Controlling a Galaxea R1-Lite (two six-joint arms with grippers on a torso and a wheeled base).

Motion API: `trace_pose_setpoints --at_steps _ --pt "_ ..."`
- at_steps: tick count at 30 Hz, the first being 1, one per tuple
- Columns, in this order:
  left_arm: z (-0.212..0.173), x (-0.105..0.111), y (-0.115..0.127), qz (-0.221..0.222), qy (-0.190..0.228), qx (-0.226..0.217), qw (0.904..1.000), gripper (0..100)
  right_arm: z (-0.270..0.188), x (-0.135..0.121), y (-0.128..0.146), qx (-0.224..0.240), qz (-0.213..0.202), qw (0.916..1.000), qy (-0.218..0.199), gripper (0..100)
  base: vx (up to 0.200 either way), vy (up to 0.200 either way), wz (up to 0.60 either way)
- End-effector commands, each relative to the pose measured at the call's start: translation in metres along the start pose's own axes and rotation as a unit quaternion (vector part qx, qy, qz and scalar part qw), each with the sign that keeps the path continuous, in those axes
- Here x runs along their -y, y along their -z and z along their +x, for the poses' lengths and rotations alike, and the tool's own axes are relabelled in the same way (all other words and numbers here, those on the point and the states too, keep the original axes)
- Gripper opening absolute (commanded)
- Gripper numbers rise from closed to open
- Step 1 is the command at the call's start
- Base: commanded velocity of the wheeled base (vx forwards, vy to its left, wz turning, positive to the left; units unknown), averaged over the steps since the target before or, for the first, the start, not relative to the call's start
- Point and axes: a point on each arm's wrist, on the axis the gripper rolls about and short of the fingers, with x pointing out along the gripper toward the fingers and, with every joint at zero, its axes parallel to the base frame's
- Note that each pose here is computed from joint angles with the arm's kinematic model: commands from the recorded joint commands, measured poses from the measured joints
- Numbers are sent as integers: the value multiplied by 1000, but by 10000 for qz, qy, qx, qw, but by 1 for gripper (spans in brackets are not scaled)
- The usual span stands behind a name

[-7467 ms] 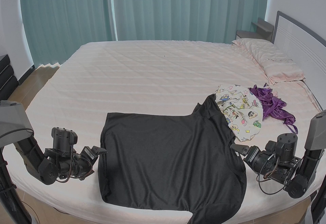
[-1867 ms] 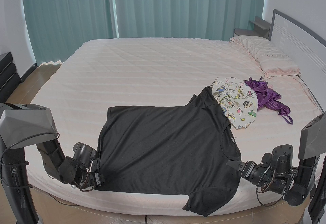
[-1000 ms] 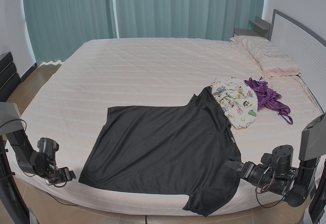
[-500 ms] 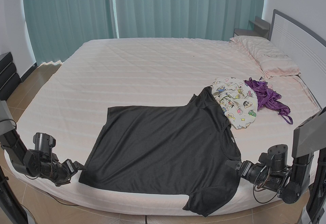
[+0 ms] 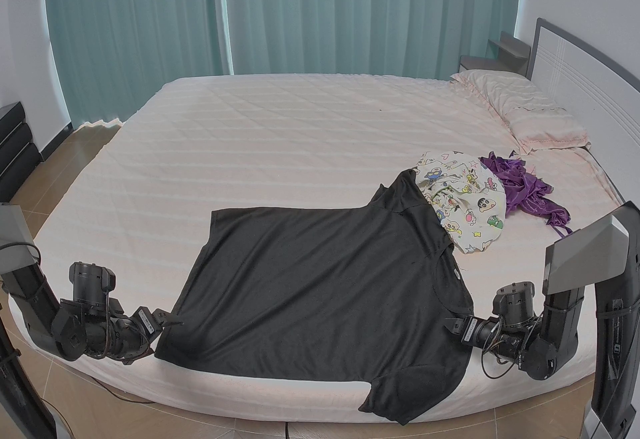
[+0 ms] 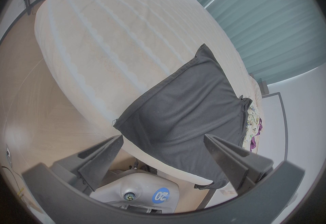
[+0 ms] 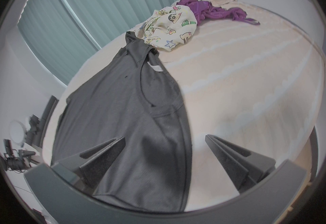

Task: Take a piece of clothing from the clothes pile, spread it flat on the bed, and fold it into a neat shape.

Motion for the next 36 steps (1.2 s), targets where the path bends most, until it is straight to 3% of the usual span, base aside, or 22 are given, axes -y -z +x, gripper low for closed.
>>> trace_pose_setpoints --at_steps 1,3,4,17,26,36 --pt "6 -7 6 -57 -119 -146 9998 100 10 -4 -4 145 -79 9999 36 100 0 0 0" --pt "6 -6 6 -43 -102 -123 9999 100 19 -5 -2 171 -126 9998 60 100 0 0 0" --pt "5 -7 6 -51 -110 -124 9998 100 20 -5 -3 184 -124 9997 52 0 0 0 0" --pt "7 -8 14 16 -181 -229 9996 100 41 -2 -58 1151 267 9929 -158 0 0 0 0" --pt "9 -9 16 18 -220 -291 9993 100 56 -9 -91 1547 -186 9854 -679 0 0 0 0" --pt "10 -9 16 22 -214 -268 9994 100 77 -18 -108 1711 -306 9816 -788 0 0 0 0"
